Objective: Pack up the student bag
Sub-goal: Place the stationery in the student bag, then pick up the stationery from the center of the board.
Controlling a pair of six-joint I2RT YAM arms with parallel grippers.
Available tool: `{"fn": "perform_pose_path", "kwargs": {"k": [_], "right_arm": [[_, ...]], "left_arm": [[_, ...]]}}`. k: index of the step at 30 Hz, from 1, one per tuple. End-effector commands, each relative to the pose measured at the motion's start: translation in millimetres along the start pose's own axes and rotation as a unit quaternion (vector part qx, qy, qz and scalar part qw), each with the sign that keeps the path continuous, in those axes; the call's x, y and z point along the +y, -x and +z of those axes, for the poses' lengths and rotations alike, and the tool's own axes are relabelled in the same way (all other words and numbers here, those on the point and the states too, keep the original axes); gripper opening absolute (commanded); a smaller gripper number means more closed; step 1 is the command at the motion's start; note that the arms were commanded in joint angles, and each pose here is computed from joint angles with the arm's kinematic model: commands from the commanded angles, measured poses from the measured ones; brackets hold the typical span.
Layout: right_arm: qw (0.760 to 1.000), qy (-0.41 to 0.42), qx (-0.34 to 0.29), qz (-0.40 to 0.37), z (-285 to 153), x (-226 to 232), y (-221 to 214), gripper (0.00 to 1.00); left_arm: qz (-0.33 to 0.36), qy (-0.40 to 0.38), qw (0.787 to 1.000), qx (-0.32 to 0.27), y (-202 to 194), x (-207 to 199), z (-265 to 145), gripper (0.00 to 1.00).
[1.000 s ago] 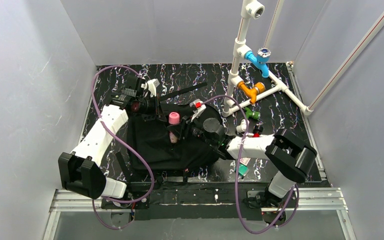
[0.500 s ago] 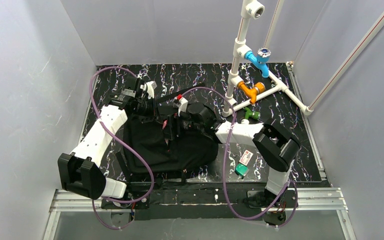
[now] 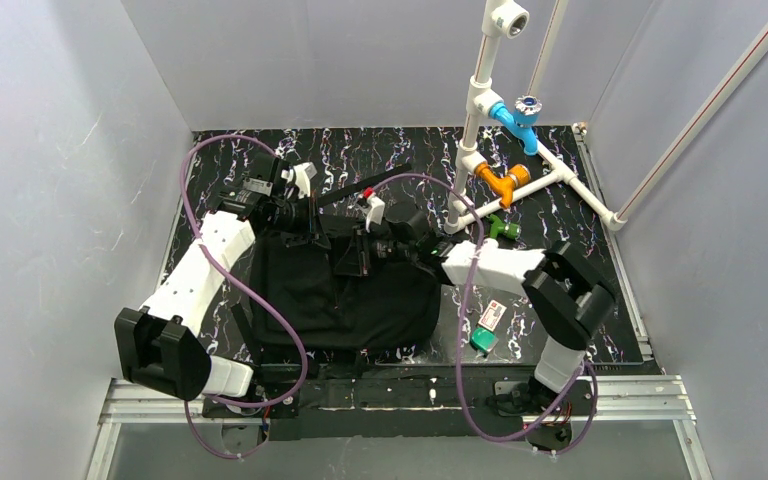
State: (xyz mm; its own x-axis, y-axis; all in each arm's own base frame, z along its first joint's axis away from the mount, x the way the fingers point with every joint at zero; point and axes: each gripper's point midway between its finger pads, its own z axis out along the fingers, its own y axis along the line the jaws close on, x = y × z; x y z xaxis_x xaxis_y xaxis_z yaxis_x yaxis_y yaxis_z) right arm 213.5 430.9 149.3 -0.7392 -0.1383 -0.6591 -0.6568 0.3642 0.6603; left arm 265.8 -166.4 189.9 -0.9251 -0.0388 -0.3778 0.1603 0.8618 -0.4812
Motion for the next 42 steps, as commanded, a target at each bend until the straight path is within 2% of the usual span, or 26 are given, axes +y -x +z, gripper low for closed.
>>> {"fn": "perform_pose_path", "kwargs": {"k": [1, 4, 5, 8, 12, 16, 19, 21, 25, 28, 31, 35, 37, 40, 42], "right_arm": [[0.996, 0.086, -0.037, 0.011, 37.9, 27.3, 20.4, 0.13], [0.994, 0.101, -0.039, 0.008, 48.2, 36.0, 30.9, 0.18], [0.995, 0.086, -0.041, 0.003, 41.5, 33.2, 35.4, 0.24], [0.998, -0.041, 0.001, -0.048, 6.3, 6.7, 29.2, 0.56], [0.976, -0.186, 0.080, -0.083, -66.1, -19.4, 4.6, 0.76], [0.953, -0.284, 0.056, -0.086, -132.0, -28.4, 2.2, 0.98], [0.922, -0.386, 0.015, -0.038, -180.0, -48.0, -3.7, 0.98], [0.885, -0.465, -0.022, 0.016, -211.6, -68.4, -15.9, 0.98], [0.832, -0.545, -0.021, 0.102, -242.6, -98.6, -64.8, 0.98], [0.765, -0.615, -0.071, 0.179, -276.0, -115.7, -90.5, 0.98], [0.746, -0.620, -0.120, 0.212, -287.0, -126.7, -96.2, 0.98], [0.716, -0.645, -0.110, 0.244, -298.5, -147.3, -120.1, 0.98], [0.719, -0.639, -0.114, 0.248, -297.2, -152.8, -123.6, 0.98], [0.751, -0.599, -0.123, 0.248, -282.4, -151.3, -119.9, 0.98], [0.747, -0.601, -0.116, 0.259, -283.1, -152.5, -129.0, 0.98]], "left_arm": [[0.010, -0.048, 0.999, -0.024, 4.3, -22.4, -15.9, 0.00], [0.006, -0.046, 0.999, -0.027, 4.4, -20.6, -13.8, 0.00], [0.007, -0.044, 0.999, -0.029, 4.7, -19.6, -13.3, 0.00], [0.008, -0.030, 0.999, -0.031, 4.0, -13.7, -11.5, 0.00], [0.010, -0.019, 0.999, -0.029, 4.1, -7.5, -6.3, 0.00], [0.009, -0.023, 0.999, -0.026, 4.6, -7.0, -1.0, 0.00], [0.007, -0.028, 0.999, -0.024, 3.8, -7.4, 1.3, 0.00], [0.008, -0.030, 0.999, -0.023, 3.2, -7.8, 2.4, 0.00], [0.010, -0.032, 0.999, -0.020, 1.7, -7.7, 3.4, 0.00], [0.010, -0.035, 0.999, -0.018, 0.0, -8.5, 3.1, 0.00], [0.009, -0.038, 0.999, -0.020, -0.7, -9.3, 2.4, 0.00], [0.005, -0.044, 0.999, -0.017, -2.2, -11.3, 2.9, 0.00], [0.004, -0.045, 0.999, -0.015, -3.0, -11.4, 3.4, 0.00], [0.004, -0.041, 0.999, -0.015, -3.0, -9.4, 4.9, 0.00], [0.004, -0.040, 0.999, -0.013, -3.1, -8.5, 6.4, 0.00]]}}
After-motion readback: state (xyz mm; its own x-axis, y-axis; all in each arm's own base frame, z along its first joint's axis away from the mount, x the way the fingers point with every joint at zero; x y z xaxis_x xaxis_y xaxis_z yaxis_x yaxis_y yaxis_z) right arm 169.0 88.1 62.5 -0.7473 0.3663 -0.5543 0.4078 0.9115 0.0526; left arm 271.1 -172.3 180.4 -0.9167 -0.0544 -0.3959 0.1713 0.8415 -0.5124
